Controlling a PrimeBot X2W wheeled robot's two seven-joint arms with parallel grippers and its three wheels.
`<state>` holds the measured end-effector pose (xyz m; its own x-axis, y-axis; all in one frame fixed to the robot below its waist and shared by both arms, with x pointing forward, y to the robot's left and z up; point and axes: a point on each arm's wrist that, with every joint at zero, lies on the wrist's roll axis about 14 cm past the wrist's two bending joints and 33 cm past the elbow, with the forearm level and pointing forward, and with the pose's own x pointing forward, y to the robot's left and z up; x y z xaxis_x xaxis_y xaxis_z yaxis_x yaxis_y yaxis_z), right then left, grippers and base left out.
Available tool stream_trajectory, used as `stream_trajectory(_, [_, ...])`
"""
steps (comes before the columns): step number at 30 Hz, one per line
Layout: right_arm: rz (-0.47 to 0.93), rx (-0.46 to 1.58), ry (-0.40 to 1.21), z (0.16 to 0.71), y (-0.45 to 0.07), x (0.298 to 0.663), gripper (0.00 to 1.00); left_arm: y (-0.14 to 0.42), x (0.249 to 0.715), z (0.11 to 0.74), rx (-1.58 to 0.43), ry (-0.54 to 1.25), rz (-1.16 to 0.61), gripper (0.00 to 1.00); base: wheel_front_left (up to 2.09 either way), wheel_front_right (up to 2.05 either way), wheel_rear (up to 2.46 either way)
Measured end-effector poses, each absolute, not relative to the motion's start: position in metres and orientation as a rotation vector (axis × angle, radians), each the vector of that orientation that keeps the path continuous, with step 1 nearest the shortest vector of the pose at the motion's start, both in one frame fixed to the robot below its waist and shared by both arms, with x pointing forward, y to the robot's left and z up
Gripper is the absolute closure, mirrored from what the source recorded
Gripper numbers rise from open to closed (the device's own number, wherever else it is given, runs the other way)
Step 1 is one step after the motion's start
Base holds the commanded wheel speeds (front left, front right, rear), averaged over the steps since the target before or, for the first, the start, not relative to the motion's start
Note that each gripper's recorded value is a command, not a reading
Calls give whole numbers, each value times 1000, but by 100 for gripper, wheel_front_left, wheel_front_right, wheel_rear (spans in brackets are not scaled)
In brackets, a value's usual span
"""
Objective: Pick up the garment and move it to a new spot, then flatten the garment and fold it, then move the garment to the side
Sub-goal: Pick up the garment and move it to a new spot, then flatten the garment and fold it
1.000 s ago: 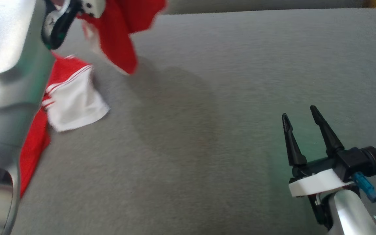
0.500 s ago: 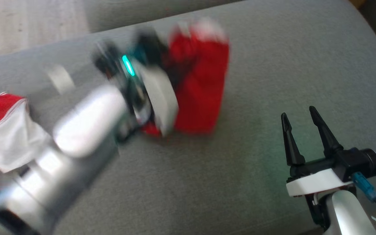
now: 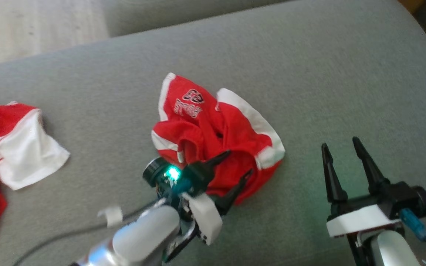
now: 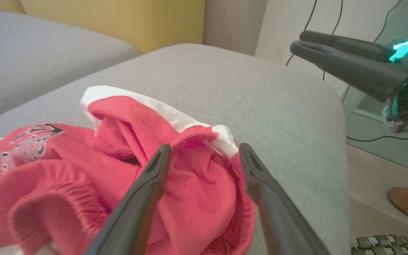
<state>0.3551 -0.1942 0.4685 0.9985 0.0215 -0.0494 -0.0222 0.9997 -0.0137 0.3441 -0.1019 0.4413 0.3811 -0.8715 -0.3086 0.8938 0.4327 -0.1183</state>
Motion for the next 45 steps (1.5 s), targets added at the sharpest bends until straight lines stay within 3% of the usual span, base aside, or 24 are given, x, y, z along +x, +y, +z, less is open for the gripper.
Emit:
stream_trajectory(7, [80,2,32,473,-174,343,0,-62,351,468,0,162,-848,0,0,0,0])
stream_trajectory(14, [156,10,3,480,-149,330,0,22,359,493,-131,90,-422,0,0,0,0])
stream_trajectory(21, [215,17,-34,490,-130,315,0,106,311,504,-203,-15,-119,0,0,0,0])
stream_trajectory(30, [233,47,-14,482,-124,294,0,138,268,478,-141,15,-31,0,0,0,0])
stream_trajectory(45, [214,55,-14,480,-129,287,0,140,268,476,-77,-3,-46,0,0,0,0])
